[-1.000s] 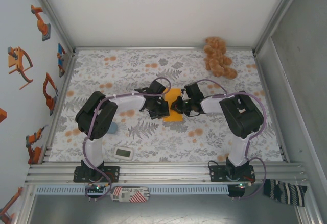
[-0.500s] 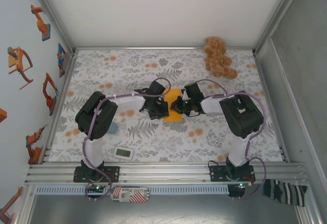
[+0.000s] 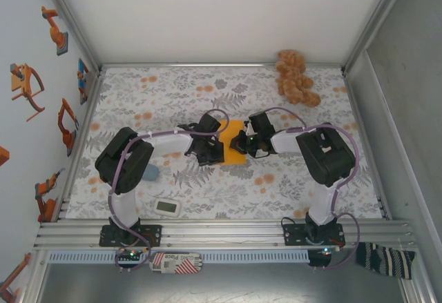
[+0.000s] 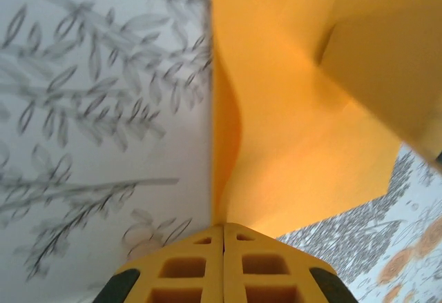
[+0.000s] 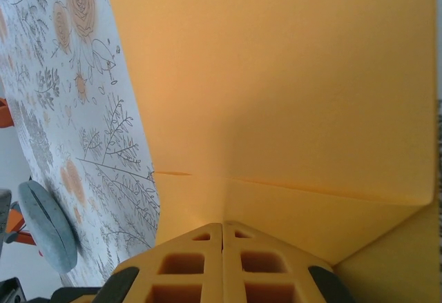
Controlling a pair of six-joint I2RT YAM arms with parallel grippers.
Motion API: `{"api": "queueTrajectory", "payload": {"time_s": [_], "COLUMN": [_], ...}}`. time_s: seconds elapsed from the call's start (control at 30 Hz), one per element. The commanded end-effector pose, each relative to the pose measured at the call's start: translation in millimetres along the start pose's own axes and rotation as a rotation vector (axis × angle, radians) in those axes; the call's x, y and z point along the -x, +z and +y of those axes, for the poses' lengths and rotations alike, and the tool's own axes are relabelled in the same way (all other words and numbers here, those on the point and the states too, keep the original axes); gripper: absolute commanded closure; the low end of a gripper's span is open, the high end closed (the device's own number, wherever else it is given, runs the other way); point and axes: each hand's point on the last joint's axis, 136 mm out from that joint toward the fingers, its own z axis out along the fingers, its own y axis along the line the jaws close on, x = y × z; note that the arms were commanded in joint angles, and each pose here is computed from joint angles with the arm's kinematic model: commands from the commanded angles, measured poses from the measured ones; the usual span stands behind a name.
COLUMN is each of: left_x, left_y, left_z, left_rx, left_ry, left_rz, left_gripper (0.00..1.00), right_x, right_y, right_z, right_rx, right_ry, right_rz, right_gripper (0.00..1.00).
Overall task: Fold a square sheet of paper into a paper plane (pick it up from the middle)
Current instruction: Fold the triangle a second time at the center of the table.
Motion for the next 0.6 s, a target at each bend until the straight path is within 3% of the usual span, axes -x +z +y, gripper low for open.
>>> {"api": "queueTrajectory", "payload": {"time_s": [0.0, 0.3, 0.57], "left_x": [-42, 0, 20], "left_y": [-8, -44, -16], "left_z": [42, -2, -30], "left_rx": [0.161, 0.029, -0.066], "left_ry": [-0.022, 0.032, 0.011], "left_rz": [0.121, -0.094, -0.082], "left_gripper": [0.93, 0.93, 0.93], "right_x": [-26, -26, -23], "right_y": [10, 8, 8], "right_z": [-72, -71, -65], "right_rx": [-0.233, -0.231, -0.22], "right_ry": [0.094, 0.088, 0.083], "right_rz": [0.057, 0.057, 0.05], "right_gripper": [1.0, 1.0, 1.0]}}
